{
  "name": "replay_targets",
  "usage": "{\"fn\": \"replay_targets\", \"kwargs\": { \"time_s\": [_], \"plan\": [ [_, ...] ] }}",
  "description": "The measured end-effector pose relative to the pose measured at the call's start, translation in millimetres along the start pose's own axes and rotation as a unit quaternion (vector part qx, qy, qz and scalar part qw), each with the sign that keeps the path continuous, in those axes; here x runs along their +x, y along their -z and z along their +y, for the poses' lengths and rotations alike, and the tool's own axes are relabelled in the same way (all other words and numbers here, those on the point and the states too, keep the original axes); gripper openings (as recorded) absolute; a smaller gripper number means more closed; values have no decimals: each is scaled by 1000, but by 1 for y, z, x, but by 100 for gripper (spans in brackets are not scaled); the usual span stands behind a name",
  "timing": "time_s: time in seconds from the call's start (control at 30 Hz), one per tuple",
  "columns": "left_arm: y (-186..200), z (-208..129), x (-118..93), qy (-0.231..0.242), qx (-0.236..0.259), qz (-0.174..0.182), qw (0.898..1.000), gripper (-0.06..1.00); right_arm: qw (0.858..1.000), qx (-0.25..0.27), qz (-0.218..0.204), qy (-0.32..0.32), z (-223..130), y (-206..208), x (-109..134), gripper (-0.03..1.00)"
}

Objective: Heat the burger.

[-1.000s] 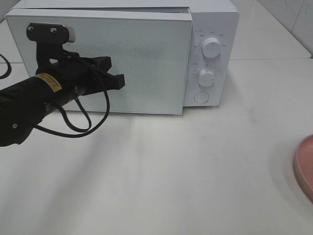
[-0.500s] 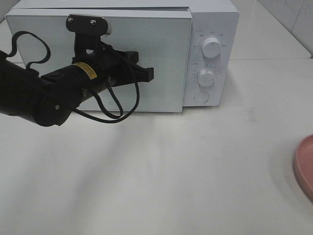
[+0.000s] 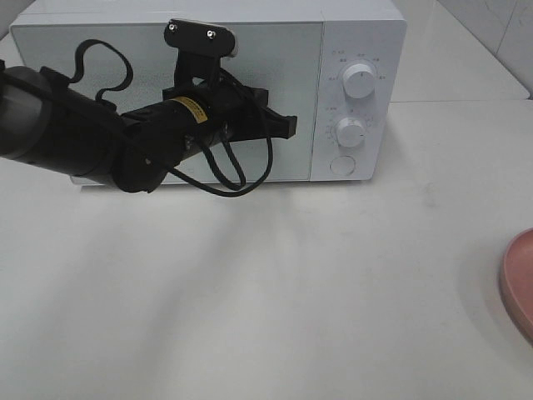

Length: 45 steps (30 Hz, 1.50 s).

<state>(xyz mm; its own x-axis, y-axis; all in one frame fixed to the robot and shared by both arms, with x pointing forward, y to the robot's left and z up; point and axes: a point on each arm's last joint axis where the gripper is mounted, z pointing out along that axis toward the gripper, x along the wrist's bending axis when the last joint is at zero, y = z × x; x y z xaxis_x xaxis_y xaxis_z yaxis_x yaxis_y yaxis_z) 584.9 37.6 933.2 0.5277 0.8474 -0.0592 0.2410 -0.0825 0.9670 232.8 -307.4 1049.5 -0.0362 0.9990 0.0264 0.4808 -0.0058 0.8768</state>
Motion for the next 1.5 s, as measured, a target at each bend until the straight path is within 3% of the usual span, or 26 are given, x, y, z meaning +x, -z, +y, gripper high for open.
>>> {"fn": "replay_targets", "kwargs": {
  "time_s": [0.43,0.47,0.57,0.6,0.63,0.67,0.7,0.73,0.77,0.8,0.83,0.87,0.9,0.93,0.97,1.0,1.03,1.07,1.1,1.13,1.17,1.2,1.5],
  "plan": [
    [12,4,-6,10,44,-3,999,0,1000,0,0,0,0,0,0,75],
    [19,2,-11,12,67,-8,998,0,1000,0,0,0,0,0,0,75],
    [33,0,-20,16,112,-20,993,6,1000,0,0,0,0,0,0,75],
    [40,0,-23,19,147,-27,989,19,1000,0,0,0,0,0,0,75],
    [40,0,-23,19,147,-27,989,19,1000,0,0,0,0,0,0,75],
    [45,-1,-24,20,170,-30,985,29,1000,0,0,0,0,0,0,75],
    [53,-2,-25,21,219,-37,975,54,1000,0,0,0,0,0,0,75],
    [53,-2,-25,21,219,-37,975,54,1000,0,0,0,0,0,0,75],
    [61,-3,-27,21,263,-43,964,79,1000,0,0,0,0,0,0,75],
    [61,-3,-27,21,263,-43,964,79,1000,0,0,0,0,0,0,75],
    [65,-5,-27,21,289,-47,956,87,1000,0,0,0,0,0,0,75],
    [72,-9,-28,19,334,-52,941,94,1000,0,0,0,0,0,0,75],
    [72,-9,-28,19,334,-52,941,94,1000,0,0,0,0,0,0,75],
    [80,-12,-29,18,374,-57,925,96,1000,0,0,0,0,0,0,75],
    [80,-12,-29,18,374,-57,925,96,1000,0,0,0,0,0,0,75],
    [84,-12,-29,18,393,-59,917,97,1000,0,0,0,0,0,0,75],
    [93,-12,-30,16,428,-64,901,97,1000,0,0,0,0,0,0,75],
    [93,-12,-30,16,428,-64,901,97,1000,0,0,0,0,0,0,75],
    [96,-11,-30,14,439,-67,896,97,1000,0,0,0,0,0,0,75],
    [105,-7,-30,9,462,-71,884,97,1000,0,0,0,0,0,0,75],
    [105,-7,-30,9,462,-71,884,97,1000,0,0,0,0,0,0,75],
    [112,-4,-29,1,478,-74,875,97,1000,0,0,0,0,0,0,75],
    [140,22,-19,-17,497,-69,865,97,1000,0,0,0,0,0,0,75]
  ]
}}
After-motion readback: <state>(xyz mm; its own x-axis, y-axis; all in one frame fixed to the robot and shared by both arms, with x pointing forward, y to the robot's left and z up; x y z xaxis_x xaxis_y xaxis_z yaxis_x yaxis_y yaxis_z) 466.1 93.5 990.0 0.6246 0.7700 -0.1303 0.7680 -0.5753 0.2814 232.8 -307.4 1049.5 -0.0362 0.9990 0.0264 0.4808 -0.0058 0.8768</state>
